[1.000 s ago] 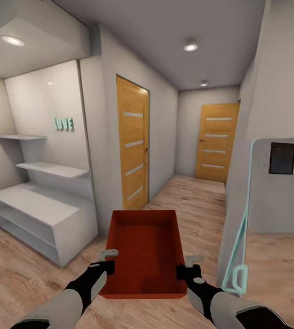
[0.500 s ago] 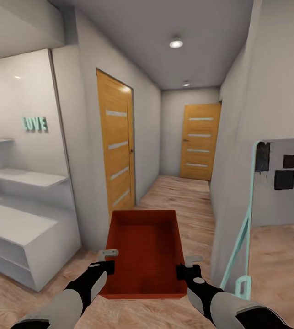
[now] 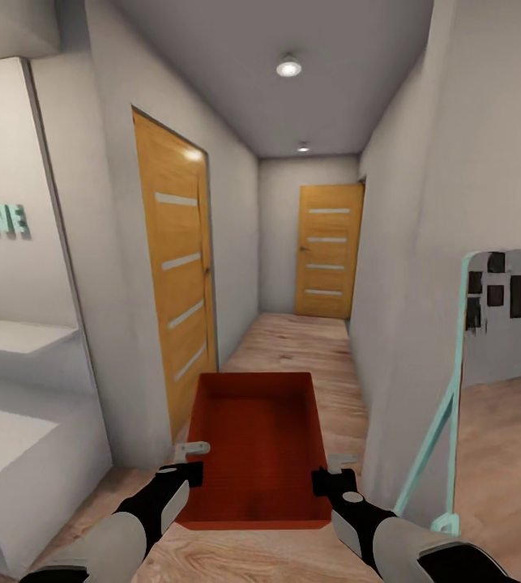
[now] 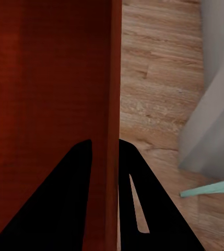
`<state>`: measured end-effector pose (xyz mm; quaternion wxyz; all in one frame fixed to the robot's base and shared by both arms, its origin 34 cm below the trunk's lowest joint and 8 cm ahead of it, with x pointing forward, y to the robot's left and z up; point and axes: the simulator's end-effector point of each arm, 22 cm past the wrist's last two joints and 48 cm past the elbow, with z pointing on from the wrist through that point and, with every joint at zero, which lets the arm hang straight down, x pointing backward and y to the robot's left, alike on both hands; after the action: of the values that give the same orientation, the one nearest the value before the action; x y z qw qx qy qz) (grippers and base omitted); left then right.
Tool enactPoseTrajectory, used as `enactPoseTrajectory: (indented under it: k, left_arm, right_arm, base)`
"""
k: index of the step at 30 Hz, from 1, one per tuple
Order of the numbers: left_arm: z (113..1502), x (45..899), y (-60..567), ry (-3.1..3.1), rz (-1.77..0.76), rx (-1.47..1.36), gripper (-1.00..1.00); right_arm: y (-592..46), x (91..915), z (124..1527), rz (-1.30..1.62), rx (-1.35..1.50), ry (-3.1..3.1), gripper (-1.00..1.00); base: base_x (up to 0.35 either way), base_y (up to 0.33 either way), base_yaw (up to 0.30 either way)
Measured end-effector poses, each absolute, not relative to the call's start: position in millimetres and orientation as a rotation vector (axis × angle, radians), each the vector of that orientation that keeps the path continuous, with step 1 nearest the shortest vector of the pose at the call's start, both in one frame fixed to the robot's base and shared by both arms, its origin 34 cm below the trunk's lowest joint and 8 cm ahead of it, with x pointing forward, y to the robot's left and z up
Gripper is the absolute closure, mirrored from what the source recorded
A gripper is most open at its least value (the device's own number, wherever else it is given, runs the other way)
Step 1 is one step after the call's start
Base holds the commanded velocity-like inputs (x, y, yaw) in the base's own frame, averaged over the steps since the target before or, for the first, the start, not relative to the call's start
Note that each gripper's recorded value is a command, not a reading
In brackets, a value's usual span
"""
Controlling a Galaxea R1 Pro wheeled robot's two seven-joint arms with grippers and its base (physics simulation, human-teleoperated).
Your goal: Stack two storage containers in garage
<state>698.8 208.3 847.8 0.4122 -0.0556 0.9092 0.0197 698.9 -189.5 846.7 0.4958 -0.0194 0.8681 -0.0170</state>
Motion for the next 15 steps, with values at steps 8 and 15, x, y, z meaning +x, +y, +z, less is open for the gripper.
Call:
enactPoseTrajectory:
  k: [8, 15]
  left_arm:
    - [847.7, 698.7, 208.3, 2.288, 0.050, -0.140, 1.00]
    - [847.6, 698.6, 208.3, 2.288, 0.050, -0.140, 1.00]
  right_arm:
    - [-189.5, 698.9, 846.5, -0.042, -0.047, 2.104, 1.00]
    - [-189.5, 698.8, 846.3, -0.041, -0.047, 2.105, 1.00]
  base:
    - [0.322, 0.167, -0.016]
    - [0.322, 0.149, -0.001]
